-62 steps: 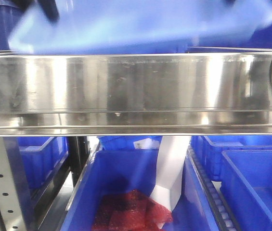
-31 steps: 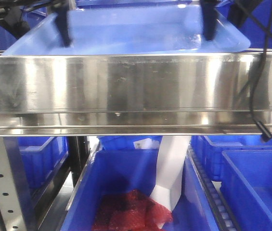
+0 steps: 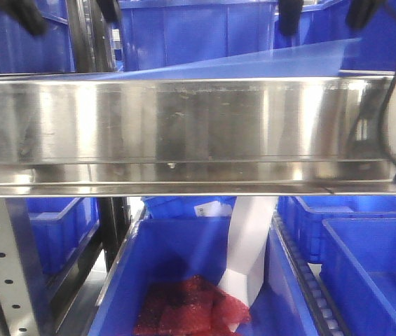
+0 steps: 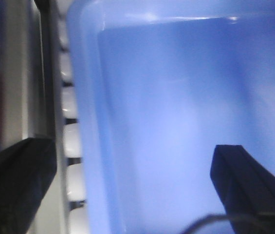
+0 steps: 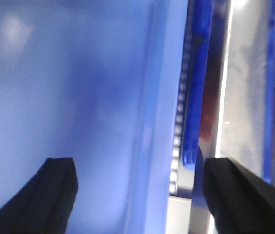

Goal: Grab blue tray and place on right shelf

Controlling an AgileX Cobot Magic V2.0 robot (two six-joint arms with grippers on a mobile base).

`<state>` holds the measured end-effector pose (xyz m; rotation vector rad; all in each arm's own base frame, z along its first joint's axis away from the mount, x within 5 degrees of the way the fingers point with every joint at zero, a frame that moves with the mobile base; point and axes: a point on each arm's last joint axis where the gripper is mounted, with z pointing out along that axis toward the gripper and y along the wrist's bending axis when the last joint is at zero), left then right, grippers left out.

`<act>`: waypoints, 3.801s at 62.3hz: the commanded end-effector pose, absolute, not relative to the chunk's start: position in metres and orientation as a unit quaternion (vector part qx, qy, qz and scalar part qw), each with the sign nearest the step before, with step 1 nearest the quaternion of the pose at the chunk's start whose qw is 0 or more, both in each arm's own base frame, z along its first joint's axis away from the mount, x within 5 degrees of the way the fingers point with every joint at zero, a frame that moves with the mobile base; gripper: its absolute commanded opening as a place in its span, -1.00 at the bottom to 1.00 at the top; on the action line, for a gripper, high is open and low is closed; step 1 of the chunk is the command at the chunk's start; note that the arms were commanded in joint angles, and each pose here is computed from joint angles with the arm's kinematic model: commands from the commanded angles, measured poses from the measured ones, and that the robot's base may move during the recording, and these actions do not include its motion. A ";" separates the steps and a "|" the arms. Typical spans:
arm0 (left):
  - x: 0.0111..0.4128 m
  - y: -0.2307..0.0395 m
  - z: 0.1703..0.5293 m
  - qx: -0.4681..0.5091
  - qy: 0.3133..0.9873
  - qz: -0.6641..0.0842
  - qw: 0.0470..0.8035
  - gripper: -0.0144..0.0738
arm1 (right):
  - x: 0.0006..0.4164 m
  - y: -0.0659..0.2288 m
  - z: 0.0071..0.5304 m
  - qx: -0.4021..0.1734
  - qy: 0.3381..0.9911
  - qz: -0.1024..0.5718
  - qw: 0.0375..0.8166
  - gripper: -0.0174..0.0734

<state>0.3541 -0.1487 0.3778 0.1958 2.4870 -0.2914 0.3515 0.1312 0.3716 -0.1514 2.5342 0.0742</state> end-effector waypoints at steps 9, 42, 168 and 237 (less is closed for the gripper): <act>0.300 -0.145 0.453 0.115 0.887 -0.112 0.433 0.06 | 0.309 0.111 0.444 -0.052 0.908 0.053 0.412 0.27; 0.194 -0.111 0.412 0.161 0.816 -0.151 0.534 -0.78 | 0.205 0.072 0.420 -0.085 0.843 0.080 0.525 -0.49; 0.056 -0.001 0.200 0.008 0.667 -0.004 0.745 -0.78 | 0.066 0.026 0.339 -0.125 0.624 0.139 0.759 -0.49; 0.056 -0.001 0.200 0.008 0.667 -0.004 0.745 -0.78 | 0.070 0.014 0.315 -0.065 0.665 0.074 0.741 -0.49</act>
